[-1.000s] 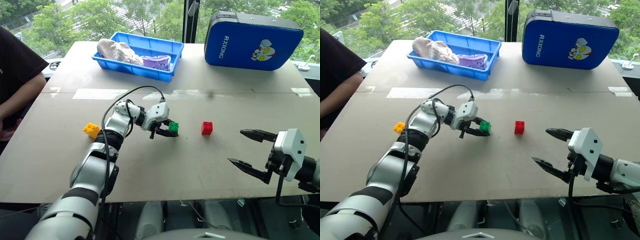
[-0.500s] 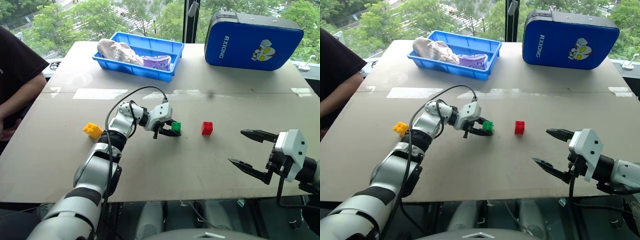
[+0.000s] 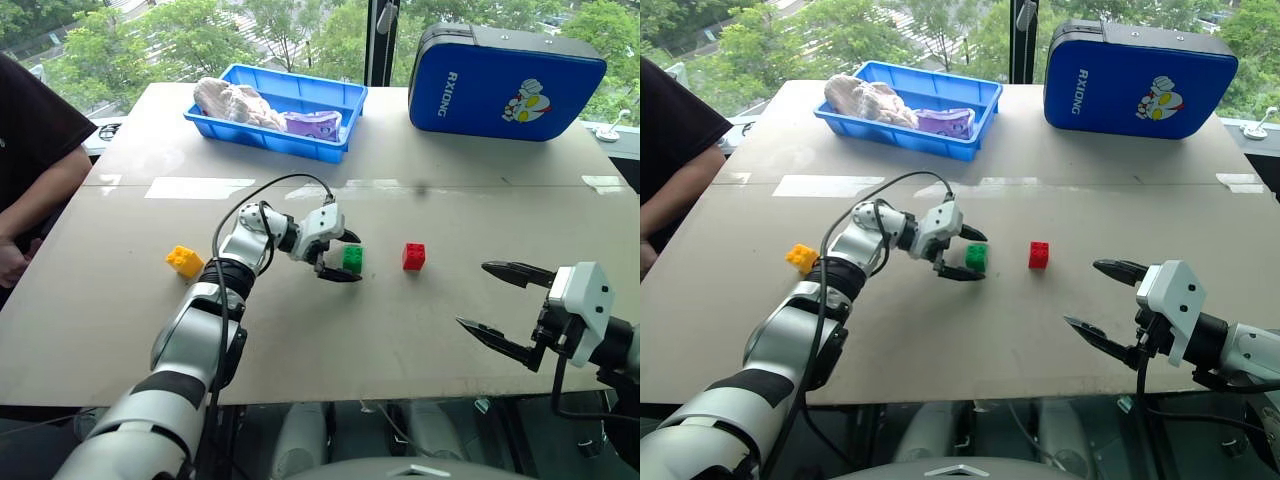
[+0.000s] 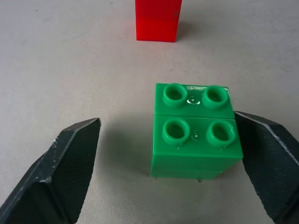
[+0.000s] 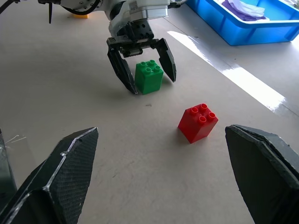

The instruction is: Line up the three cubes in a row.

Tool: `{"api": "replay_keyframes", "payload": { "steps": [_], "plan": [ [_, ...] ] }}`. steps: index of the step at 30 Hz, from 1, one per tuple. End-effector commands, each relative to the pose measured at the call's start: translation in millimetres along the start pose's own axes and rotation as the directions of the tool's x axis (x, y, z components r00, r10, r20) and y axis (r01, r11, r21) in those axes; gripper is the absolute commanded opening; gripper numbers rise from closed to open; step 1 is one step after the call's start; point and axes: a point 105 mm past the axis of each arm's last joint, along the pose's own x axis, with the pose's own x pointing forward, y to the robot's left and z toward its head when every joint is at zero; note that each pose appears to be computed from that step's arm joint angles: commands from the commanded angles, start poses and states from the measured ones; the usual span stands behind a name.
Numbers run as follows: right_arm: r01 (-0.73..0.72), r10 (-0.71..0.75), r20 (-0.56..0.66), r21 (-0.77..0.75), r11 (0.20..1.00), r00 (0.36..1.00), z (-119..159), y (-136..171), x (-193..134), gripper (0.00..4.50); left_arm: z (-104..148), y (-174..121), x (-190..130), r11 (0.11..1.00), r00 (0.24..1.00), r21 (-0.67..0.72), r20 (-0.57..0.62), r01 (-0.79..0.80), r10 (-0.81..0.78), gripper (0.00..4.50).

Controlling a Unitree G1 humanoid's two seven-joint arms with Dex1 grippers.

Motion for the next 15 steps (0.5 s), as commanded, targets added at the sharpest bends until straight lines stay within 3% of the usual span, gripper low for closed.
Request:
{"api": "replay_keyframes", "payload": {
  "steps": [1, 4, 10, 12, 15],
  "plan": [
    [0.000, 0.003, 0.042, -0.050, 0.999, 0.999, 13.2, 2.1, -0.6, 4.50, 14.2, 1.9, -22.5, 0.999, 0.995, 0.011, 0.088, -0.039, 0.037, 4.41],
    [-0.021, 0.024, 0.065, -0.050, 0.999, 0.998, 16.6, 4.5, 1.7, 4.50, 18.8, -0.6, -47.8, 0.993, 0.984, -0.039, 0.141, -0.108, 0.112, 4.41],
    [-0.088, 0.093, 0.105, -0.048, 0.995, 0.990, 19.0, 7.5, 9.5, 4.50, 25.0, -34.9, -106.2, 0.950, 0.937, -0.188, 0.202, -0.250, 0.287, 4.41],
    [-0.120, 0.125, 0.122, -0.048, 0.992, 0.985, 19.6, 7.8, 14.4, 4.50, 18.0, -40.6, -125.8, 0.890, 0.888, -0.261, 0.179, -0.373, 0.424, 4.41],
    [-0.171, 0.177, 0.149, -0.057, 0.984, 0.973, 22.0, 9.1, 22.9, 4.50, 1.2, -41.5, -156.2, 0.715, 0.739, -0.364, 0.097, -0.597, 0.667, 4.41]
  ]
}}
